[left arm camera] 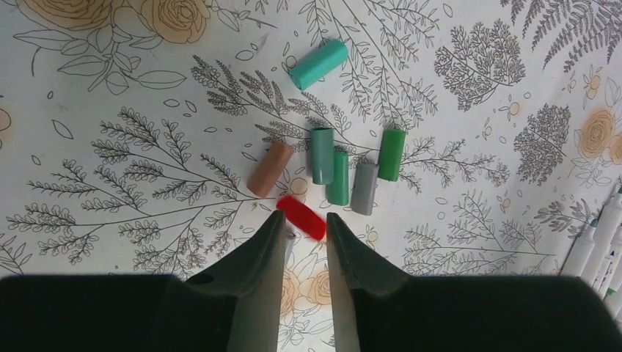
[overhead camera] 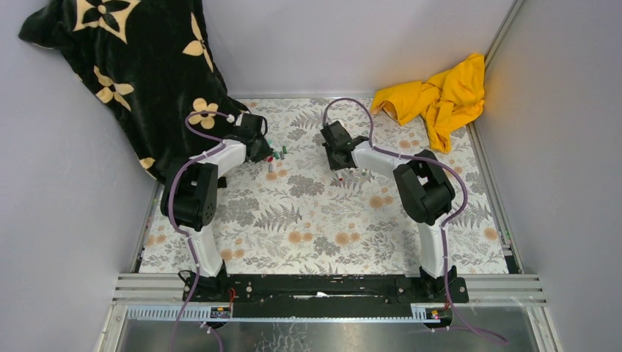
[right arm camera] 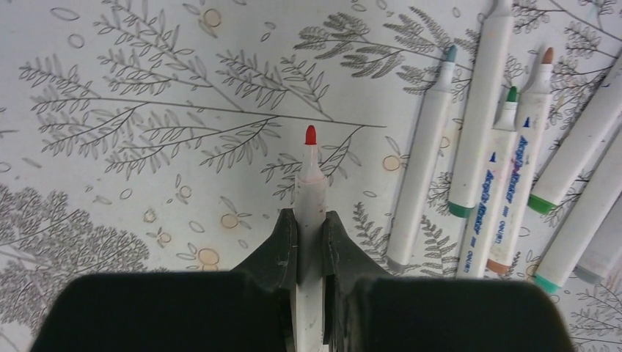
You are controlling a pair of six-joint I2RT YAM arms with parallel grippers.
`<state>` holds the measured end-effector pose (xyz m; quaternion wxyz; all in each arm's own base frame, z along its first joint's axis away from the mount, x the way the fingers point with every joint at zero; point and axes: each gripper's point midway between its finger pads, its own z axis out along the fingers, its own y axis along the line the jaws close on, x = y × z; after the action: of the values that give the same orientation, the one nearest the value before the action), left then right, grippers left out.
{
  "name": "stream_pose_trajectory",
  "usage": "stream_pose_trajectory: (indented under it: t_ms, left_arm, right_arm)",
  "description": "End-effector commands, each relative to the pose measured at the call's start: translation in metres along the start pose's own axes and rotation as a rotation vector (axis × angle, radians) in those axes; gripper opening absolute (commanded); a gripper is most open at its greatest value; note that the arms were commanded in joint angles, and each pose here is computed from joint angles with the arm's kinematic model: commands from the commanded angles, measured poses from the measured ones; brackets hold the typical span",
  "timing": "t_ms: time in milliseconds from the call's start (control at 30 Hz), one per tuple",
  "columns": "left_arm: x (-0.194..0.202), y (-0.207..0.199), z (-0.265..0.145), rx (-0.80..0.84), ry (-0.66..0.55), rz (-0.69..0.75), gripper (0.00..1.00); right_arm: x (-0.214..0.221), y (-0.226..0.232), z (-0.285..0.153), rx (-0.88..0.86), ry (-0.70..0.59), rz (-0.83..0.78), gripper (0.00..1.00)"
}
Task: Open the pen caps
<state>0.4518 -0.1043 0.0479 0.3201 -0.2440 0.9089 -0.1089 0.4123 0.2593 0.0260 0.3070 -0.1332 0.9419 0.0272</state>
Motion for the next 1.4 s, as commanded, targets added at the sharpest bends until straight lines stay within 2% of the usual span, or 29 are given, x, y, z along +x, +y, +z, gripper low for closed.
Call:
stream_pose_trajectory:
  t_ms: [0,333,633,800,967,1067,1167,1333,1367]
  left_arm:
    - [0.005,0.010,0.006,-0.046,-0.004,0.017,0.34]
    - [-0.001,0.005,-0.005,-0.038,-0.042,0.007,0.48]
    - [-0.016,-0.006,-0.025,-0.009,-0.100,-0.009,0.61]
    - [-0.028,-0.016,-0.045,0.028,-0.145,-0.019,0.61]
    - [-0.045,-0.028,-0.074,0.073,-0.212,-0.011,0.62]
    - [-0.055,-0.031,-0.092,0.074,-0.275,0.005,0.66]
    - [-0.062,-0.033,-0.106,0.085,-0.324,0.012,0.70]
    - [-0.070,-0.032,-0.127,0.129,-0.419,0.003,0.80]
    - [-0.072,-0.032,-0.130,0.137,-0.441,0.004,0.87]
  right_arm:
    - [-0.019,-0.015,0.001,0.068,-0.040,0.030,0.06]
    - [-0.015,-0.025,0.015,0.074,-0.019,0.043,0.30]
    - [-0.022,-0.030,0.010,0.090,-0.043,0.042,0.38]
    - [-0.045,-0.032,-0.019,0.074,-0.118,0.047,0.39]
    - [-0.073,-0.027,-0.070,-0.005,-0.247,0.074,0.45]
    - [-0.079,-0.033,-0.094,-0.007,-0.302,0.095,0.53]
    - [-0.082,-0.040,-0.112,0.006,-0.339,0.114,0.65]
    - [-0.074,-0.056,-0.130,0.064,-0.354,0.149,0.69]
    - [-0.072,-0.059,-0.133,0.076,-0.361,0.151,0.73]
